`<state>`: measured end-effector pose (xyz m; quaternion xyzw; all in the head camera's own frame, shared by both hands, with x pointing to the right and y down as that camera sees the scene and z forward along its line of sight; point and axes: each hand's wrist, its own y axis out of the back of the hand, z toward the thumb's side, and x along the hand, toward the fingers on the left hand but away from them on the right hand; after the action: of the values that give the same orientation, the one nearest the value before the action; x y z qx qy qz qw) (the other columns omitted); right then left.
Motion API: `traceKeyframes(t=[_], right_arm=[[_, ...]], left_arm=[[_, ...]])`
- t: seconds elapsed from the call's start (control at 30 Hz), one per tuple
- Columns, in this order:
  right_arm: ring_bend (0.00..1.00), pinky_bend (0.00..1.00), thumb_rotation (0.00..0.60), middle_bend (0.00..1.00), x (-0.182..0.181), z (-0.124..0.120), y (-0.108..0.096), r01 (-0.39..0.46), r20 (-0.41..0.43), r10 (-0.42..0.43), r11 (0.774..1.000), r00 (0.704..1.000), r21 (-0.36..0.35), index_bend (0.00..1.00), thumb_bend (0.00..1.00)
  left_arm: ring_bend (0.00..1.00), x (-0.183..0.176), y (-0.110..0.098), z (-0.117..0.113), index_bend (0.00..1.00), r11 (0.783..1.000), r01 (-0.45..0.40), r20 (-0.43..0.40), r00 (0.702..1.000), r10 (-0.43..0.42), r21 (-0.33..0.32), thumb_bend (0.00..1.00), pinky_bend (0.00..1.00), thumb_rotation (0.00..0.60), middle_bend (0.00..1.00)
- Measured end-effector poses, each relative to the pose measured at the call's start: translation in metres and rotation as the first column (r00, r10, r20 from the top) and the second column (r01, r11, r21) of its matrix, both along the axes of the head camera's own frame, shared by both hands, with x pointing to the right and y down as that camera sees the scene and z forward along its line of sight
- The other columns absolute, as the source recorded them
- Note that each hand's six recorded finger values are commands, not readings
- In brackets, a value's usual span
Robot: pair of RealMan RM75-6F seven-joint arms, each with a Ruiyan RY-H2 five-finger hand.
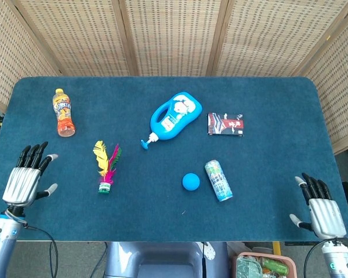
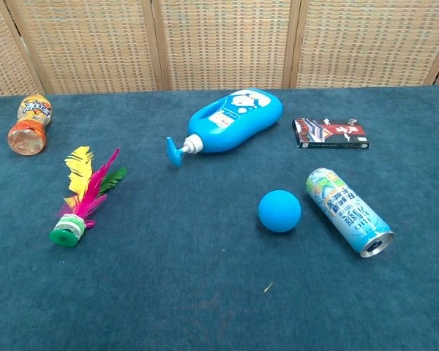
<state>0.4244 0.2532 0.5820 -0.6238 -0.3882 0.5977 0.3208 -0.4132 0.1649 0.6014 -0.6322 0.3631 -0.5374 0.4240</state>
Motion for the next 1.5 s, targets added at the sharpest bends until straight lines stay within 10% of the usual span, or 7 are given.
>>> traceKeyframes(t=[0.7,1.5], right_arm=[[0.00,0.00,0.600,0.00,0.018,0.018,-0.005,-0.056,-0.040,0.055,0.998,0.998,-0.040,0.05,0.17],[0.00,0.00,0.600,0.00,0.027,0.022,-0.007,-0.079,-0.040,0.078,0.996,0.996,-0.043,0.05,0.17]], left_arm=[[0.00,0.052,-0.099,0.090,0.30,0.970,-0.217,0.115,0.967,0.229,-0.112,0.22,0.00,0.600,0.00],[0.00,0.086,-0.102,0.129,0.31,0.919,-0.351,0.173,0.908,0.381,-0.179,0.23,0.00,0.600,0.00]])
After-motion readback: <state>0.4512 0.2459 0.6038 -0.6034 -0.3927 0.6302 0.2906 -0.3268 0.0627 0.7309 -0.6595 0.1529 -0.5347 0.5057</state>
